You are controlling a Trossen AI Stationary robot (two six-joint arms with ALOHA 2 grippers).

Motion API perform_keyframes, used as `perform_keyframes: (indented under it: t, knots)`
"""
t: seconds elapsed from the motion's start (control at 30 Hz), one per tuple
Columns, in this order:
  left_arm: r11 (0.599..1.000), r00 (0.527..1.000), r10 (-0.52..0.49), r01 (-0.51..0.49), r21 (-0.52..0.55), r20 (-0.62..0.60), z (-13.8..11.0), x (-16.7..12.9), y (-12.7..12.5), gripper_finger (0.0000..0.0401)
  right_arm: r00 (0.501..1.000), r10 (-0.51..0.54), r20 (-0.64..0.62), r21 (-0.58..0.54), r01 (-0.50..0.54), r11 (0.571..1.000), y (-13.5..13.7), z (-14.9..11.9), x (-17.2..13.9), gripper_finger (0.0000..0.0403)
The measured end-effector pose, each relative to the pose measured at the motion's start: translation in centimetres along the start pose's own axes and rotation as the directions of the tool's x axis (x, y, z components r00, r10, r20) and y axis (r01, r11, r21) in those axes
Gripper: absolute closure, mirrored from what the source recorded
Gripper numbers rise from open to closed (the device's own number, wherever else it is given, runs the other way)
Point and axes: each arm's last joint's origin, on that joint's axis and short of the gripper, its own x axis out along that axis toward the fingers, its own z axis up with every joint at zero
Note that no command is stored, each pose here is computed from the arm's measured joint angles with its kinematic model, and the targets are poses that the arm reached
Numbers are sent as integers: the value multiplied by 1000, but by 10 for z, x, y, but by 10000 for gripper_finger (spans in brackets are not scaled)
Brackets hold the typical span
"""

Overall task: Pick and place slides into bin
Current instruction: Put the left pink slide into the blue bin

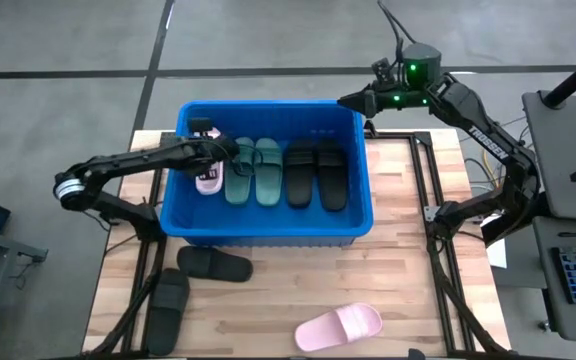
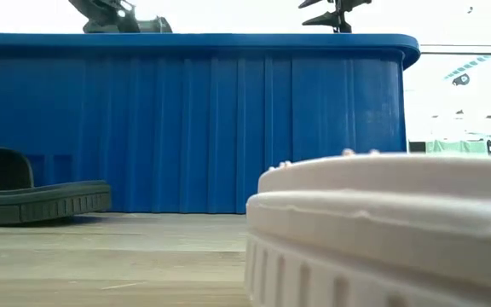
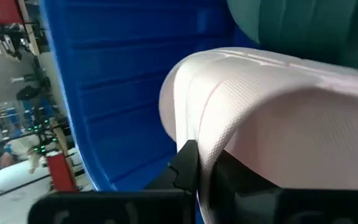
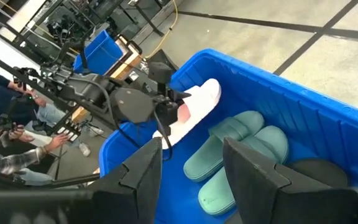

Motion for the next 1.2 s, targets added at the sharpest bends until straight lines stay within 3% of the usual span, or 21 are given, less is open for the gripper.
perform_keyframes:
  t: [0.13, 0.6, 0.8, 1.2]
  knots:
    - [996, 999, 3, 1, 88, -43, 0, 10, -10, 401, 1000, 0, 0, -17, 0, 1000, 0, 0, 0, 241]
    - [987, 999, -1, 9, 159, -54, -3, 35, -27, 401, 1000, 0, 0, -72, 0, 997, 0, 0, 0, 243]
    - [976, 988, 39, -6, 216, -147, 1, 51, -35, 401, 1000, 0, -1, -72, 0, 997, 0, 0, 0, 247]
    - [950, 975, -23, 90, 300, -219, 10, 75, -57, 401, 1000, 0, -1, -74, 0, 997, 0, 0, 0, 247]
